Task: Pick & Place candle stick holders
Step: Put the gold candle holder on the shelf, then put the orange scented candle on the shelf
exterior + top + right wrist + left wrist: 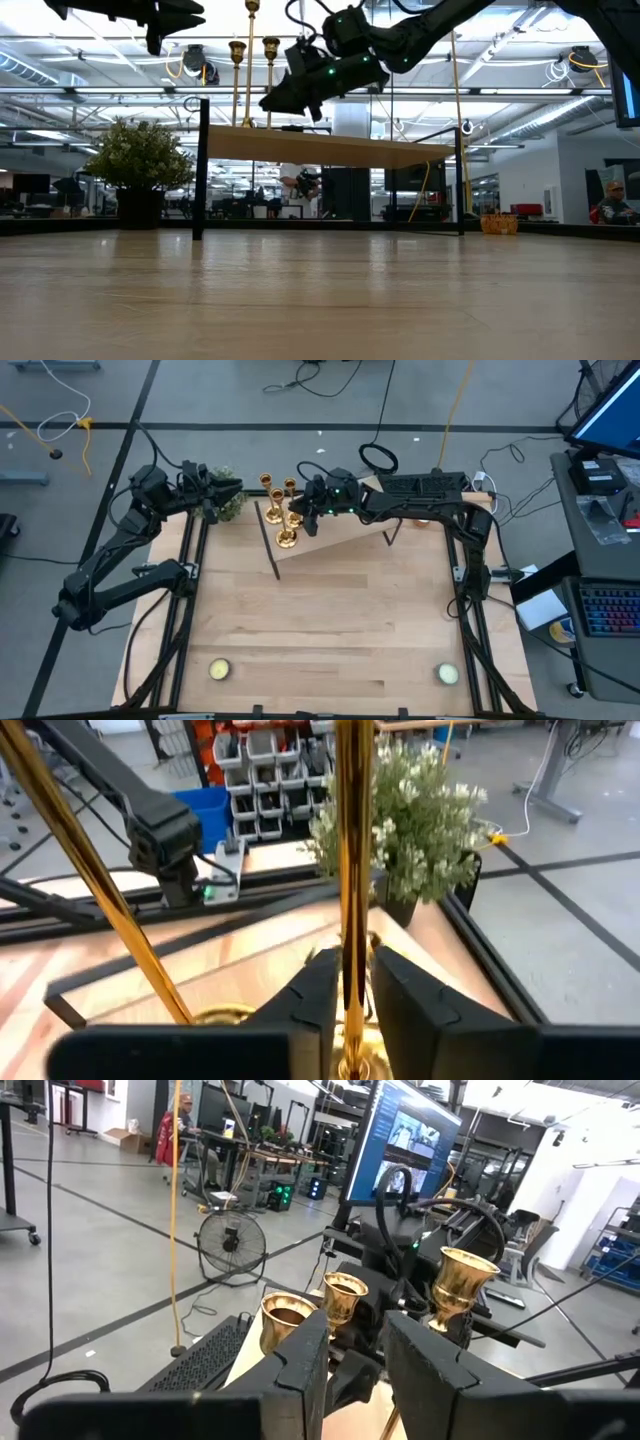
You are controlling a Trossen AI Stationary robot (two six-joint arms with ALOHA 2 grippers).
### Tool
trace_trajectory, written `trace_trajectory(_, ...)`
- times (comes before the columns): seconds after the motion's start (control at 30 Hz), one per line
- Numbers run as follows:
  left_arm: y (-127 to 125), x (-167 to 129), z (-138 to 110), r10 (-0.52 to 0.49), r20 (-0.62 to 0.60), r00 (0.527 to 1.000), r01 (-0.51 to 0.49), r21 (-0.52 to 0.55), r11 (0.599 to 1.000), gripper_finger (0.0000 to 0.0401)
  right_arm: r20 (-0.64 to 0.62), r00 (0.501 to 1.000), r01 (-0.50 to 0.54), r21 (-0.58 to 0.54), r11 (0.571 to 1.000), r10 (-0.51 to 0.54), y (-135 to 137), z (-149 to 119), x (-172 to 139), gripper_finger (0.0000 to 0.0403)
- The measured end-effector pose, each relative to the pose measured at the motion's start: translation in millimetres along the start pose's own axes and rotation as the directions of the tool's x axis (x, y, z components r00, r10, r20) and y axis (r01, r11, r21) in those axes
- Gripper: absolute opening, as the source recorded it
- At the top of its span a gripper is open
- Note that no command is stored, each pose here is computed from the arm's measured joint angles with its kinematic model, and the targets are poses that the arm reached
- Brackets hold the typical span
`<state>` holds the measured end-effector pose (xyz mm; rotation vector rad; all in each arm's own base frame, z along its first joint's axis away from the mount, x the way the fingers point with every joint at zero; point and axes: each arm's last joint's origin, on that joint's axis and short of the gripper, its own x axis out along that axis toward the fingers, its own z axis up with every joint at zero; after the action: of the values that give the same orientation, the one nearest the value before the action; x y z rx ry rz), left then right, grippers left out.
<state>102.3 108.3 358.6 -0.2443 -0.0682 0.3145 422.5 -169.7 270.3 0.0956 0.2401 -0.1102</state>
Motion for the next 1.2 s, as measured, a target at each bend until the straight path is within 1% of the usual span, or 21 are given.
trace_trajectory(0.2,0,0,0,0.0,0.0,1.0,0.0,0.003,1.0,0.0102,-0.008,1.0,0.008,0.001,1.0,-0.008,0,0,-1,0.0117)
trace_trajectory(0.37,0,0,0,-0.017,-0.004,1.0,0.017,0.002,1.0,0.0102,-0.015,0.998,0.058,0.016,0.998,-0.057,-2,0,-1,0.0178)
trace_trajectory(0.53,-1,0,0,-0.024,-0.006,1.0,0.024,0.002,1.0,0.0102,-0.02,0.998,0.055,0.017,0.998,-0.054,-1,0,-1,0.0235)
trace_trajectory(0.67,-1,0,0,-0.025,-0.007,1.0,0.025,0.002,1.0,0.0102,-0.041,0.998,0.057,0.021,0.998,-0.056,0,2,-5,0.0268)
trace_trajectory(0.8,-1,0,0,-0.025,-0.007,1.0,0.025,0.002,1.0,0.0102,-0.057,0.997,0.058,0.017,0.998,-0.057,4,11,-16,0.0287)
trace_trajectory(0.93,-1,0,0,-0.025,-0.006,1.0,0.025,0.001,1.0,0.0102,-0.108,0.993,0.058,0.005,0.998,-0.057,7,17,-28,0.0294)
trace_trajectory(1.03,-1,0,0,-0.025,-0.006,1.0,0.025,0.002,1.0,0.0102,-0.168,0.984,0.054,-0.013,0.998,-0.055,12,24,-44,0.0294)
trace_trajectory(1.13,-1,0,0,-0.025,-0.006,1.0,0.025,0.002,1.0,0.0102,-0.253,0.966,0.049,-0.024,0.999,-0.053,17,28,-62,0.0293)
trace_trajectory(1.2,-1,0,0,-0.025,-0.006,1.0,0.025,0.002,1.0,0.0102,-0.323,0.942,0.083,-0.035,0.996,-0.09,21,29,-76,0.0294)
